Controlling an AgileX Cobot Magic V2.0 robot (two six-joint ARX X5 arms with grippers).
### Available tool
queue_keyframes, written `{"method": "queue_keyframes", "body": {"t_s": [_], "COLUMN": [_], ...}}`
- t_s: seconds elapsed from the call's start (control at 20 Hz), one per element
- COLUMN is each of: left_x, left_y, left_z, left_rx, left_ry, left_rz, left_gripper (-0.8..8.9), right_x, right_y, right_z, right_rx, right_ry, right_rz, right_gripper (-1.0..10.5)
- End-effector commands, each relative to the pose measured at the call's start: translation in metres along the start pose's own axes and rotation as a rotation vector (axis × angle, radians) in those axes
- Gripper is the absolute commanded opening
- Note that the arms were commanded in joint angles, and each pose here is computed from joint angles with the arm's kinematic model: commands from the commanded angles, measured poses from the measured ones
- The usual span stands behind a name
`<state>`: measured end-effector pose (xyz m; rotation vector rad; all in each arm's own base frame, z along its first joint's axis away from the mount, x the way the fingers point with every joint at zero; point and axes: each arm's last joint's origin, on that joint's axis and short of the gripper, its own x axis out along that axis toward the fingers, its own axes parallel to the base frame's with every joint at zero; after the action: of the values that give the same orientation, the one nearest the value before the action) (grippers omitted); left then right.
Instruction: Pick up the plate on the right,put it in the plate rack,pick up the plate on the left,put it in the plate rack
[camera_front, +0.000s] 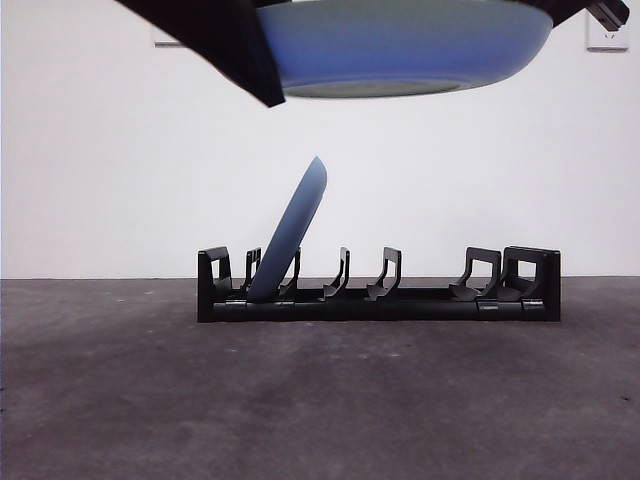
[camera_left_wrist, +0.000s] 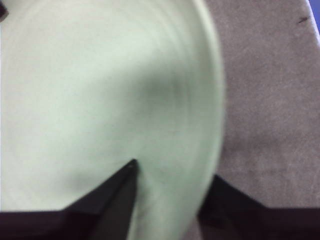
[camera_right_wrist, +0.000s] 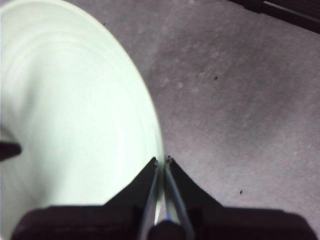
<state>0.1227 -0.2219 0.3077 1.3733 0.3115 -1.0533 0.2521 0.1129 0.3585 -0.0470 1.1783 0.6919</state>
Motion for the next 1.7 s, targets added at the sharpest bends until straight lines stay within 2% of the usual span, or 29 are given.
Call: {"method": "queue_keyframes", "body": {"t_s": [0.05, 0.15, 0.25, 0.8, 0.9, 1.05, 1.25, 1.4, 1.6, 1.7], "left_x": [0.0, -0.001, -0.001, -0.002, -0.002, -0.002, -0.002, 0.001, 0.012, 0.019], "left_y": [-0.001, -0.002, -0.003, -0.006, -0.006, -0.006, -0.003, 0.006, 0.031, 0.048], "left_z": [0.002, 0.003, 0.005, 0.007, 0.008, 0.01, 0.014, 0.016, 0.013, 0.011], "left_rx": [-0.037, -0.039, -0.034, -0.045, -0.065, -0.098, -0.16, -0.269, -0.532, -0.678], "left_ry": [-0.009, -0.014, -0.018, -0.07, -0.096, -0.149, -0.212, -0.282, -0.398, -0.493], "left_rz": [0.0, 0.0, -0.002, -0.059, -0.078, -0.111, -0.112, -0.082, -0.017, 0.04], "left_gripper": [0.53, 0.43, -0.11, -0.08, -0.08, -0.08, -0.08, -0.08, -0.08, -0.09], "right_x": [0.001, 0.001, 0.0, -0.001, -0.001, -0.005, -0.02, -0.054, -0.117, -0.141], "right_y": [0.0, -0.001, -0.003, -0.007, -0.007, -0.005, 0.001, 0.013, 0.037, 0.048], "right_z": [0.0, 0.0, -0.001, -0.001, 0.0, 0.0, -0.002, -0.013, -0.052, -0.077], "right_rx": [-0.007, -0.004, 0.005, 0.009, 0.005, -0.005, -0.031, -0.051, -0.062, -0.079], "right_ry": [0.002, 0.001, -0.001, 0.0, -0.009, -0.039, -0.119, -0.284, -0.579, -0.678], "right_rz": [0.016, 0.014, 0.008, -0.057, -0.057, -0.059, -0.068, -0.129, -0.251, -0.256], "right_gripper": [-0.1, -0.1, -0.1, 0.1, 0.9, 3.0, 3.4, 3.4, 3.4, 3.4]}}
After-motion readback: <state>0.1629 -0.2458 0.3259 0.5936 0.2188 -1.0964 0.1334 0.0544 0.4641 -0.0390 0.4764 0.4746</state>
